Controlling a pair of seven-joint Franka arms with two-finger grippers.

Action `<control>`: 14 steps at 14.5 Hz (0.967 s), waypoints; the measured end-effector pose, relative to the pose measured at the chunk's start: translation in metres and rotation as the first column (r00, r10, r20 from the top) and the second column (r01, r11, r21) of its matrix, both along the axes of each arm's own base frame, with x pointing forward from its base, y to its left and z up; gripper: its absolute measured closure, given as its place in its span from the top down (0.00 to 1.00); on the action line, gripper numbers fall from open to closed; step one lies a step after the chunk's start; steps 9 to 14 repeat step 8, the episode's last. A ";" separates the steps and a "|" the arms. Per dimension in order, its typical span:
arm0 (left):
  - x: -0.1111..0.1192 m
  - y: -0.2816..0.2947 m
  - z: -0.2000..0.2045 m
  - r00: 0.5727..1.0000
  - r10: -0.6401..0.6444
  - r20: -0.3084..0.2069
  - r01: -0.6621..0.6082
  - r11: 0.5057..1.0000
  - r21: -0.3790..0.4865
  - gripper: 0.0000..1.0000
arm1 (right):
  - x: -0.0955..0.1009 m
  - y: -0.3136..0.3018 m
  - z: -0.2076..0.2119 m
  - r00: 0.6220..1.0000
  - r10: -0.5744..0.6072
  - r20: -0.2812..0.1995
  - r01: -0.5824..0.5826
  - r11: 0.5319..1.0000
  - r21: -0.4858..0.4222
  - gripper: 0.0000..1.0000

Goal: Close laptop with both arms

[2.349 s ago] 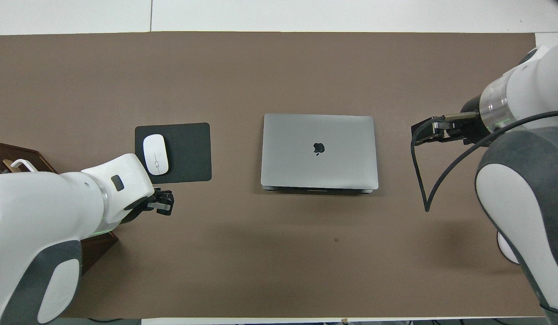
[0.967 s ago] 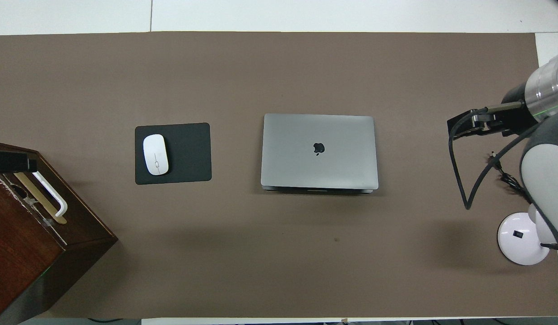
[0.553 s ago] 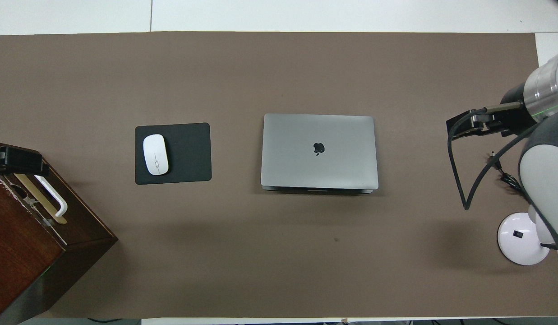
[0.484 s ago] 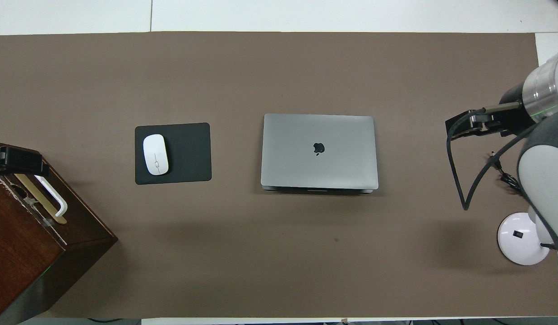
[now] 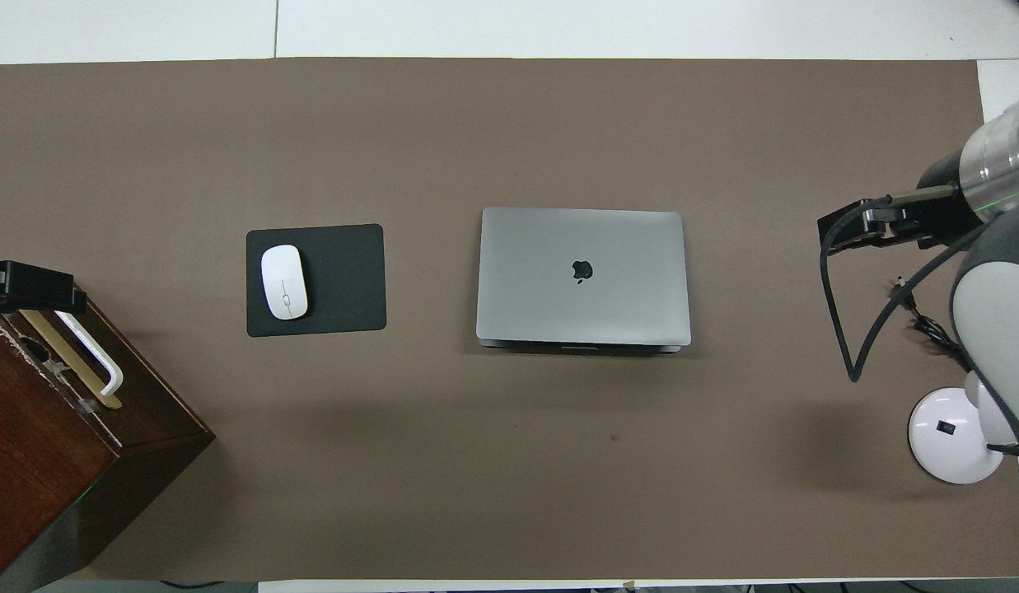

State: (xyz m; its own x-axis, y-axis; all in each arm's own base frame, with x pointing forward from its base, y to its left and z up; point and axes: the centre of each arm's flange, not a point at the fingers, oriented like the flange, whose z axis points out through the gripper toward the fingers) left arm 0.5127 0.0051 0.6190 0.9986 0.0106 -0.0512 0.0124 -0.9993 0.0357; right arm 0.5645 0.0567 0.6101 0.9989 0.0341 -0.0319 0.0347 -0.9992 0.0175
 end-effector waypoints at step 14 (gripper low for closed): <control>0.001 0.000 0.002 1.000 -0.001 0.009 0.001 1.000 0.001 1.00 | 0.000 -0.004 0.000 1.000 -0.008 -0.001 0.008 1.000 0.000 1.00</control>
